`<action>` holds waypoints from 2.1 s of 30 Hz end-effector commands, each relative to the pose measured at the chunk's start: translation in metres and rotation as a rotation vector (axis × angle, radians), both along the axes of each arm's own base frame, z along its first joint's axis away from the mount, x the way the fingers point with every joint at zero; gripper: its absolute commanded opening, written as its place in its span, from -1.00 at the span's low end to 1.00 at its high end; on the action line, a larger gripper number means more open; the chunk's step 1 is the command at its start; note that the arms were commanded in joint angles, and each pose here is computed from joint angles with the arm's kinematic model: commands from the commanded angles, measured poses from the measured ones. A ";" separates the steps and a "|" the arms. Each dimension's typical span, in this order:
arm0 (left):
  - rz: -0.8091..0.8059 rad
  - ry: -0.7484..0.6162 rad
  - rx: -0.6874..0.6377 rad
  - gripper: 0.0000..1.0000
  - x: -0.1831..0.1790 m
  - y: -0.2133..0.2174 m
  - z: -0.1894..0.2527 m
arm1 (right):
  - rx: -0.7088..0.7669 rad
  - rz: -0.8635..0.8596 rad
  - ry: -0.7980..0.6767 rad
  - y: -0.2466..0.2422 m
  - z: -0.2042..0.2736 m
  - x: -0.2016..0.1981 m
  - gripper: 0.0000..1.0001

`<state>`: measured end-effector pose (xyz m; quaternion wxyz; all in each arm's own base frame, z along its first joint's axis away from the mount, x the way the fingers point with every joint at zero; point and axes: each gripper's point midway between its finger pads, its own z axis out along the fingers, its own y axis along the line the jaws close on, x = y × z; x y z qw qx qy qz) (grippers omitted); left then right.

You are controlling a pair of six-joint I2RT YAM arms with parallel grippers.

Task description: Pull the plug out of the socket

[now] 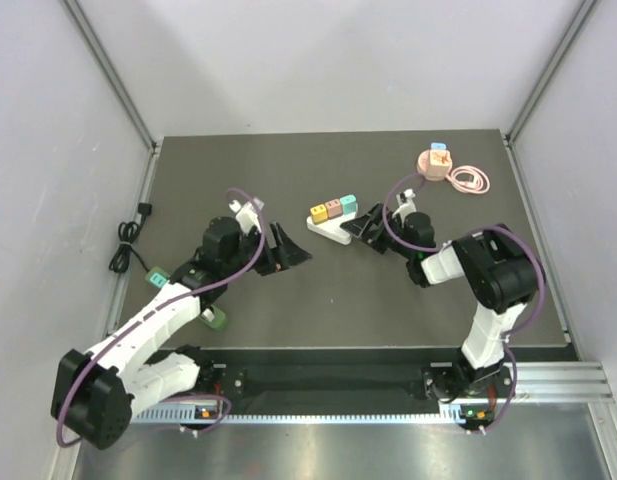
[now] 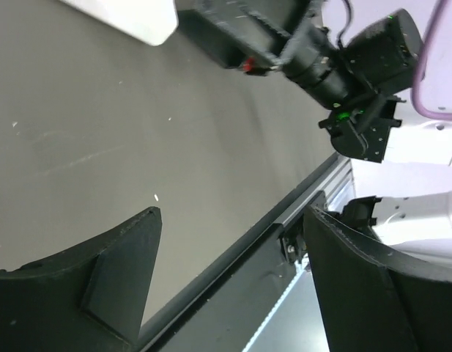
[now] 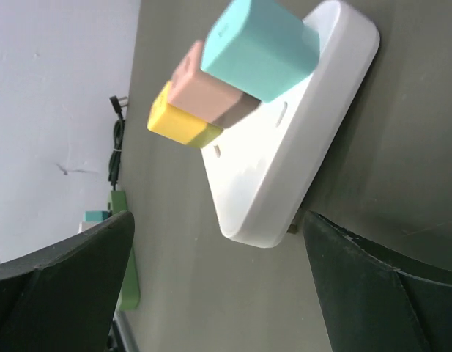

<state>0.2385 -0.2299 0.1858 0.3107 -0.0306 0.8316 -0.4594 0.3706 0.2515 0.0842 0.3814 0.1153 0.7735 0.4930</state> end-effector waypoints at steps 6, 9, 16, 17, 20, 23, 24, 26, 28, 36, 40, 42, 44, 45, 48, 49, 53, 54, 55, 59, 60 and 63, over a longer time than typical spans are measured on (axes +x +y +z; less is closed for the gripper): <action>0.040 -0.105 0.047 0.59 0.021 -0.017 -0.005 | -0.017 -0.027 -0.032 0.013 -0.017 0.015 0.82; 0.077 -0.111 0.016 0.54 0.031 -0.019 -0.001 | -0.007 -0.026 -0.011 0.017 -0.021 0.022 0.72; 0.087 -0.177 0.093 0.49 0.059 -0.024 0.006 | 0.017 -0.012 0.028 0.023 -0.033 0.034 0.47; 0.081 -0.157 0.127 0.49 0.064 -0.026 -0.005 | 0.016 -0.013 0.033 0.023 -0.034 0.036 0.45; 0.046 -0.160 0.222 0.48 0.078 -0.029 -0.017 | 0.013 -0.018 0.055 0.021 -0.040 0.040 0.35; -0.030 -0.197 0.278 0.50 0.097 -0.039 -0.026 | 0.019 -0.015 0.069 0.019 -0.044 0.041 0.26; -0.056 -0.239 0.279 0.47 0.110 -0.041 -0.013 | 0.024 -0.010 0.075 0.020 -0.044 0.040 0.25; -0.088 -0.149 0.349 0.41 0.118 -0.036 -0.040 | 0.028 -0.006 0.079 0.019 -0.045 0.042 0.23; -0.134 -0.189 0.386 0.30 0.136 -0.037 -0.029 | 0.031 0.006 0.087 0.020 -0.047 0.042 0.20; -0.246 -0.209 0.636 0.31 0.169 -0.014 -0.060 | 0.022 0.025 0.107 0.023 -0.051 0.044 0.09; -0.325 -0.188 0.652 0.44 0.167 -0.014 -0.076 | 0.024 0.039 0.103 0.026 -0.050 0.046 0.08; -0.358 -0.176 0.648 0.45 0.168 -0.015 -0.085 | 0.027 0.044 0.110 0.027 -0.051 0.046 0.08; -0.357 -0.192 0.618 0.45 0.174 -0.018 -0.087 | 0.028 0.045 0.115 0.027 -0.053 0.046 0.07; -0.359 -0.187 0.602 0.43 0.175 -0.018 -0.090 | 0.029 0.051 0.115 0.028 -0.053 0.045 0.05; -0.330 -0.187 0.584 0.37 0.182 -0.019 -0.093 | 0.031 0.051 0.116 0.027 -0.053 0.047 0.04; -0.322 -0.191 0.586 0.35 0.186 -0.018 -0.094 | 0.031 0.052 0.120 0.027 -0.055 0.046 0.04; -0.313 -0.248 0.569 0.14 0.196 -0.024 -0.087 | 0.033 0.057 0.127 0.028 -0.057 0.046 0.01; -0.322 -0.260 0.570 0.11 0.196 -0.025 -0.087 | 0.037 0.061 0.124 0.029 -0.055 0.046 0.01; -0.323 -0.260 0.568 0.11 0.197 -0.026 -0.088 | 0.035 0.063 0.125 0.029 -0.056 0.046 0.01; -0.352 -0.286 0.573 0.15 0.202 -0.029 -0.091 | 0.036 0.066 0.121 0.029 -0.055 0.047 -0.01; -0.357 -0.281 0.573 0.15 0.203 -0.030 -0.092 | 0.037 0.068 0.121 0.030 -0.055 0.047 -0.01; -0.354 -0.278 0.584 0.13 0.208 -0.030 -0.098 | 0.036 0.071 0.121 0.030 -0.055 0.047 -0.01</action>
